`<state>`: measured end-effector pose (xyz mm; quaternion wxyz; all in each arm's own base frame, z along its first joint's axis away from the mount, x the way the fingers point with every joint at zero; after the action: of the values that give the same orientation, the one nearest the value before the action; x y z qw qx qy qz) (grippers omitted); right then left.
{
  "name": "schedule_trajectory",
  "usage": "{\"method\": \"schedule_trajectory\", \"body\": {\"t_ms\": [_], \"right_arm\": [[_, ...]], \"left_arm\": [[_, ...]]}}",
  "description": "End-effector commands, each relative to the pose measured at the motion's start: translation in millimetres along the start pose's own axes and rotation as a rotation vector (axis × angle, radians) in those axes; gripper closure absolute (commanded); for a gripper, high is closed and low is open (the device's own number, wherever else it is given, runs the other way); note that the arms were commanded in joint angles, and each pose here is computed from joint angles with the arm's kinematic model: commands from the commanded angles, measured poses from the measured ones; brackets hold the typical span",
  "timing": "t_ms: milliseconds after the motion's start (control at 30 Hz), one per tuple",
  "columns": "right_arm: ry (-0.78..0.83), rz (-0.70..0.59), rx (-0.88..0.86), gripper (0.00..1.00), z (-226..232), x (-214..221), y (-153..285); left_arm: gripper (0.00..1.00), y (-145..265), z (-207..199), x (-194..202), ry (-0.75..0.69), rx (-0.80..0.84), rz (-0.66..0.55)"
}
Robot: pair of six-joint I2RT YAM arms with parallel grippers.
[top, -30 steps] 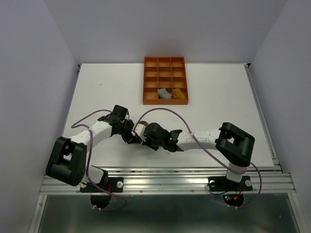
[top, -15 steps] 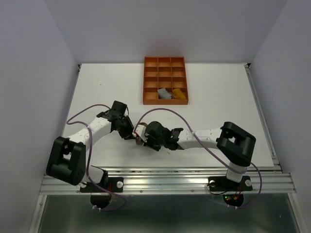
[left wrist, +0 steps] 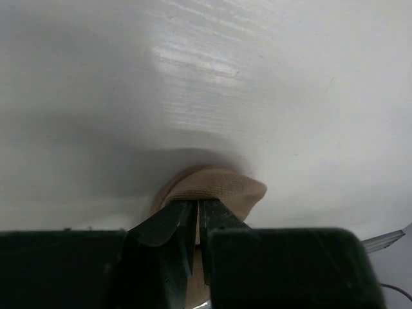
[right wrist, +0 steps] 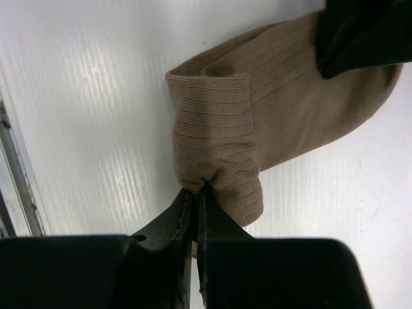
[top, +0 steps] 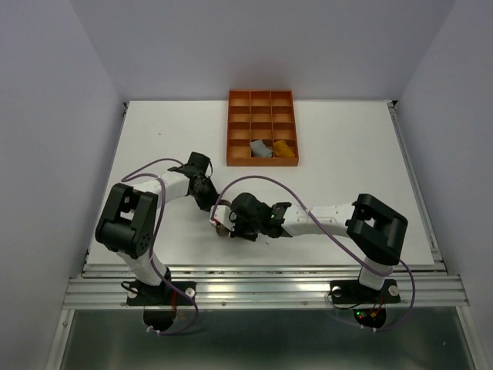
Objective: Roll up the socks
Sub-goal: Roll the sock at the center of the board.
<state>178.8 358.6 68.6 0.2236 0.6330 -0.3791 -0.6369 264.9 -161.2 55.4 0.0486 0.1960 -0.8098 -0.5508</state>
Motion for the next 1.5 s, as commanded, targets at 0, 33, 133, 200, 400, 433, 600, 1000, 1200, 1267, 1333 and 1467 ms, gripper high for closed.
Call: {"method": "schedule_trajectory", "body": {"t_ms": [0, 33, 133, 200, 400, 433, 600, 1000, 1200, 1267, 1333, 1467], "right_arm": [[0.136, 0.018, -0.106, 0.99, 11, -11, 17], [0.149, 0.013, -0.147, 0.99, 16, -13, 17], [0.205, 0.018, -0.246, 0.99, 25, -16, 16], [0.245, 0.031, -0.299, 0.99, 29, -17, 16], [0.325, 0.097, -0.337, 0.99, 25, -13, 2], [0.334, 0.086, -0.339, 0.99, 24, -18, 0], [0.313, 0.063, -0.423, 0.99, 26, -17, -3], [-0.036, -0.065, -0.513, 0.99, -11, -17, -1], [-0.253, -0.024, -0.542, 0.99, -18, -7, -14], [-0.309, -0.017, -0.532, 0.99, -21, -7, -18], [-0.384, 0.0, -0.537, 0.99, -26, -1, -21], [-0.491, 0.025, -0.455, 0.99, -41, 0, -29]], "left_arm": [[0.84, -11, 14, 3, -0.037, -0.102, 0.006], [0.84, -14, 16, 4, -0.038, -0.116, 0.009], [0.85, -20, 12, 4, -0.069, -0.109, 0.009], [0.85, -23, 6, 3, -0.087, -0.099, 0.01], [0.86, -32, -3, 10, -0.144, -0.079, 0.036], [0.86, -32, -3, 11, -0.146, -0.077, 0.039], [0.87, -32, -3, 12, -0.15, -0.061, 0.029], [0.86, -28, -6, 11, -0.159, -0.03, 0.008], [0.85, -27, -8, 11, -0.178, -0.012, -0.009], [0.85, -22, -12, 7, -0.179, 0.007, -0.04], [0.84, -17, -13, 4, -0.185, 0.007, -0.068], [0.83, -10, -17, -1, -0.208, 0.021, -0.106]]}}
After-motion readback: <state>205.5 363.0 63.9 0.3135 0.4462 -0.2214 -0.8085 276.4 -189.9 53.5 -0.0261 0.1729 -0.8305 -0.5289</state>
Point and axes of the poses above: each gripper's point midway between its finger pads, its own y axis back along the fingers, its own z axis along the line the jaws close on, x = y × z, the point moved 4 cm from there along y, back along the fingers, and after that the axes turned 4 degrees about -y, right-handed, at the moved point
